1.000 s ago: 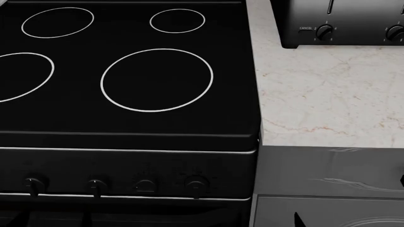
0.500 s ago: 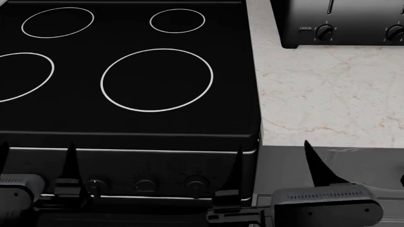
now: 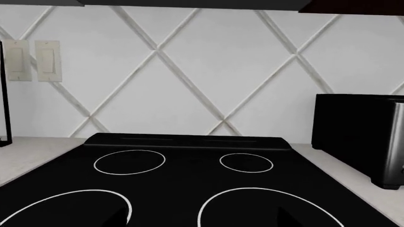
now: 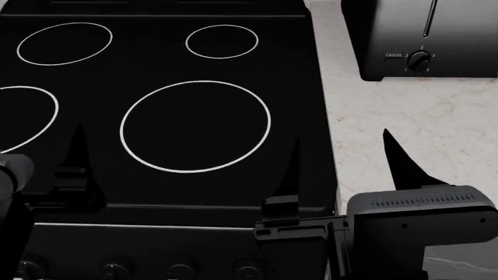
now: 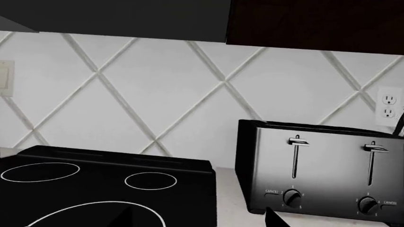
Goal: Press the start button on the microwave
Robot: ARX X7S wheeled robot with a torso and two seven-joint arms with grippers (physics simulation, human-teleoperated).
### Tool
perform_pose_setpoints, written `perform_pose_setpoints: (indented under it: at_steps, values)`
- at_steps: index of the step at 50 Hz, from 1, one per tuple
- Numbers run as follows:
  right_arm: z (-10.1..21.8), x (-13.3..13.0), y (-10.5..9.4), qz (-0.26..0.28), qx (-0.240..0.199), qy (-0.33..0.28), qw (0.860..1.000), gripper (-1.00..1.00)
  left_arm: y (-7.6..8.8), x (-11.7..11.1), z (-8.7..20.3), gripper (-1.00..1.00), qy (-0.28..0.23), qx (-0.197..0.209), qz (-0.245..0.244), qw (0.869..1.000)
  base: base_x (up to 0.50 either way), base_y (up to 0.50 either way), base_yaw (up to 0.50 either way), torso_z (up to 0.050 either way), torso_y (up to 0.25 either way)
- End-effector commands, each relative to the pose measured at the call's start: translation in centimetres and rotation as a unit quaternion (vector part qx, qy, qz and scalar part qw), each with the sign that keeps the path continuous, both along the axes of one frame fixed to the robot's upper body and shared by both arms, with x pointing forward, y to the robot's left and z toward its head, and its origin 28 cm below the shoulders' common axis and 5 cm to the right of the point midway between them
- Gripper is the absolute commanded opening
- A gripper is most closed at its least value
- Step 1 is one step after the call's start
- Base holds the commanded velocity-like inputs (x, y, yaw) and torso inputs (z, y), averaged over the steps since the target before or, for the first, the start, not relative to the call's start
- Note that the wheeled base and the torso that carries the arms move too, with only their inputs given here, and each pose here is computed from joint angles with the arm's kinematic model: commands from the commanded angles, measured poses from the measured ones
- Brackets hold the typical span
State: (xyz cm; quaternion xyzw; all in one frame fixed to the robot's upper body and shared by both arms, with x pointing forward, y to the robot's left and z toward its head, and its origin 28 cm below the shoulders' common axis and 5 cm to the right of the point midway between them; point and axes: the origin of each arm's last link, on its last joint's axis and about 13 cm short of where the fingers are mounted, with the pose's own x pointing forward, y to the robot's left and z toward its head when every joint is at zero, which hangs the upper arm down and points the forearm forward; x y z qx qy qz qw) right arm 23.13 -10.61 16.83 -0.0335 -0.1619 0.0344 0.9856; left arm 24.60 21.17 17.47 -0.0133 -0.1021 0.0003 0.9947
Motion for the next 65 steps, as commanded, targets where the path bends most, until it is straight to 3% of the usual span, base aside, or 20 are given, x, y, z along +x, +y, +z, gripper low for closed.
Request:
perform_pose_setpoints:
  at_steps: [1, 33, 34, 35, 36, 53, 65]
  values:
    - [0.3, 0.0, 0.0, 0.003, 0.008, -0.006, 1.0, 1.0, 0.0, -0.1, 0.2, 1.0, -0.003, 0.0, -0.003, 1.0, 0.5, 0.11, 0.0, 0.0, 0.0]
    - [0.2, -0.1, 0.3, 0.023, 0.021, 0.003, 1.0, 1.0, -0.2, -0.3, -0.3, 1.0, 0.002, -0.001, -0.008, 1.0, 0.45, 0.01, 0.0, 0.0, 0.0]
    - [4.2, -0.7, 1.5, -0.02, -0.052, -0.078, 0.995, 1.0, -0.1, -0.3, -0.6, 1.0, -0.001, -0.001, -0.01, 1.0, 0.0, 0.0, 0.0, 0.0, 0.0]
    - [7.5, -2.1, 1.7, -0.018, -0.049, -0.139, 0.989, 1.0, -0.1, -0.3, -0.6, 1.0, -0.001, -0.001, -0.01, 1.0, 0.0, 0.0, 0.0, 0.0, 0.0]
    - [8.0, -2.9, 1.8, -0.012, -0.037, -0.168, 0.985, 1.0, -0.1, -0.3, -0.6, 1.0, -0.001, -0.001, -0.01, 1.0, 0.0, 0.0, 0.0, 0.0, 0.0]
    - [11.0, -3.3, 1.7, 0.0, -0.062, -0.237, 0.97, 1.0, -0.2, -0.3, -0.6, 1.0, -0.003, 0.0, -0.013, 1.0, 0.0, 0.0, 0.0, 0.0, 0.0]
    - [14.7, -2.9, 1.1, -0.021, -0.052, -0.231, 0.971, 1.0, -0.1, -0.3, -0.7, 1.0, -0.003, 0.002, -0.011, 1.0, 0.0, 0.0, 0.0, 0.0, 0.0]
